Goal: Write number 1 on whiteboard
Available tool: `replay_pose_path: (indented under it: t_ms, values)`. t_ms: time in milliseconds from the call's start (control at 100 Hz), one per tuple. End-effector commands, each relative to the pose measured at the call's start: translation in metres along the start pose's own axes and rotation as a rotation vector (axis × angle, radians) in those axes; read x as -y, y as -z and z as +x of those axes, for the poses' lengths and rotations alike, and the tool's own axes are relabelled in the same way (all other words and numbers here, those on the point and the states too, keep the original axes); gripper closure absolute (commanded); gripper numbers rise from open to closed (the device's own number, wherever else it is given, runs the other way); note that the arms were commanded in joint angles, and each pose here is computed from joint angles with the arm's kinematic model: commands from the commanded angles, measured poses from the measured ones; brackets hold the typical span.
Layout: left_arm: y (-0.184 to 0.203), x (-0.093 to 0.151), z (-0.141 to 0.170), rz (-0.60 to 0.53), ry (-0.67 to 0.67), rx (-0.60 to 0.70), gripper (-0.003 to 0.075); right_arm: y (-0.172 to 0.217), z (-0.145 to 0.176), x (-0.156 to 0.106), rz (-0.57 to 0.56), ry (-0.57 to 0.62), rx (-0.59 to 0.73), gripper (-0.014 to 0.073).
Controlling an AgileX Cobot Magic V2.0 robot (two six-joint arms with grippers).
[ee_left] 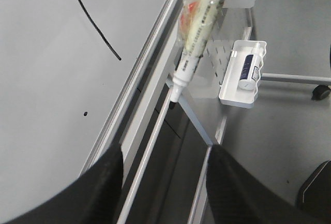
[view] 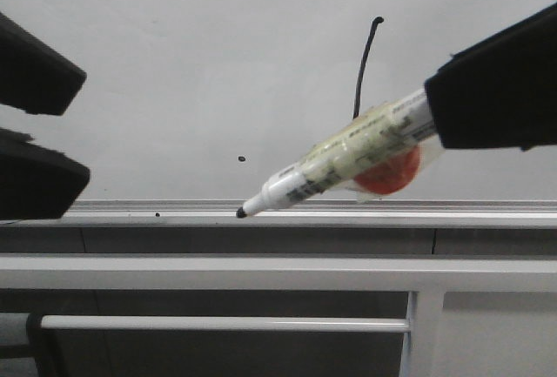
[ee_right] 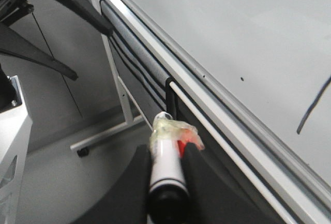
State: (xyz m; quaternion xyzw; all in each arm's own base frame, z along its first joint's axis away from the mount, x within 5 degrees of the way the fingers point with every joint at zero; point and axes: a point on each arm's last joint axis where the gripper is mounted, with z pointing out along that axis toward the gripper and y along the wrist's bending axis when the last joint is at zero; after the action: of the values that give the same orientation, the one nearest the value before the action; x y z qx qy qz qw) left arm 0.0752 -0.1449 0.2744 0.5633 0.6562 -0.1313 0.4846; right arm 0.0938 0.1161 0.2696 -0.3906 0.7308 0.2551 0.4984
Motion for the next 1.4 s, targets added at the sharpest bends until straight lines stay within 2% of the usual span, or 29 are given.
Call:
replay_pose_path:
  t_ms: [0,240,480,730,860,930,1390]
  values:
    - [0.003,-0.002,-0.014,-0.008,-0.063,0.093,0.0354,-0.004,-0.017,0.004,0.021,-0.002,0.030,0.0638]
    - [0.001,-0.002,-0.018,-0.010,-0.122,0.126,0.0354,-0.010,-0.033,0.006,0.013,0.006,0.038,0.0638]
    - [-0.017,0.004,-0.017,0.019,-0.198,0.096,0.0354,-0.021,-0.044,0.006,-0.014,0.005,0.007,0.0638]
    - [-0.024,0.006,-0.022,0.039,-0.192,0.109,0.0363,-0.024,-0.042,0.005,-0.030,0.003,-0.016,0.0638]
    - [-0.027,0.004,-0.028,0.049,-0.135,0.151,0.0441,-0.024,-0.041,0.005,-0.036,0.003,-0.020,0.0638]
    - [-0.030,0.004,-0.030,0.058,-0.124,0.172,0.0459,-0.024,-0.041,0.005,-0.036,0.003,-0.021,0.0638]
    - [-0.044,0.002,-0.024,0.062,-0.117,0.129,0.0459,-0.022,-0.050,0.003,-0.051,-0.002,-0.001,0.0638]
